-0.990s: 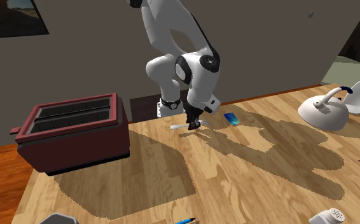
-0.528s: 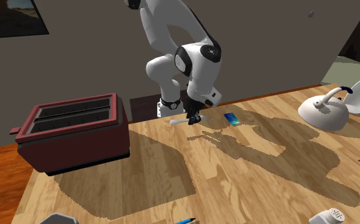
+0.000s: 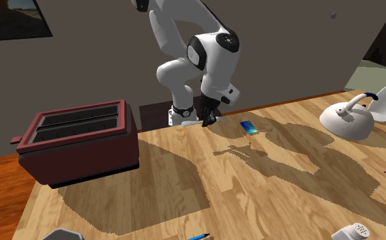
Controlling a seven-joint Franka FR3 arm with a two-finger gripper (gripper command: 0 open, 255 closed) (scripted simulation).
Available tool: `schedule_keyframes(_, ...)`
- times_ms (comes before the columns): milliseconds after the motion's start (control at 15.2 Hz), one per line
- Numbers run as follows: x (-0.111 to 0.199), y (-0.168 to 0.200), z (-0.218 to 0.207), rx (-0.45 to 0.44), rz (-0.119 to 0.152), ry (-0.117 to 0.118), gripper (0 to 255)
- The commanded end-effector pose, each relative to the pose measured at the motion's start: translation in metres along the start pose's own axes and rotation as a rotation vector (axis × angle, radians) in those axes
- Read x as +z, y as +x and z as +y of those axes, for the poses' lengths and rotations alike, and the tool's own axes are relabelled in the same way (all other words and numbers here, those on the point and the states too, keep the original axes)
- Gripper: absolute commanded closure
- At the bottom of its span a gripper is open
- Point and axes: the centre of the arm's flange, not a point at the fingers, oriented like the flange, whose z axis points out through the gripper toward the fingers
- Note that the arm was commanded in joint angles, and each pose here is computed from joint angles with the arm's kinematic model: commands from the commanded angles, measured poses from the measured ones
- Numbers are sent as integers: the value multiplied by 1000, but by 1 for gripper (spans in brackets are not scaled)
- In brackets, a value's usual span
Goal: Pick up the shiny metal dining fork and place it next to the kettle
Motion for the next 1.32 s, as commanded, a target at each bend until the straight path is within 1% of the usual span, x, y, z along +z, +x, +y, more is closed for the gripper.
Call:
schedule_keyframes(0, -10, -1, -3, 0, 0, 0, 255)
schedule_keyframes(1254, -108, -11, -23, 0, 0, 0, 255)
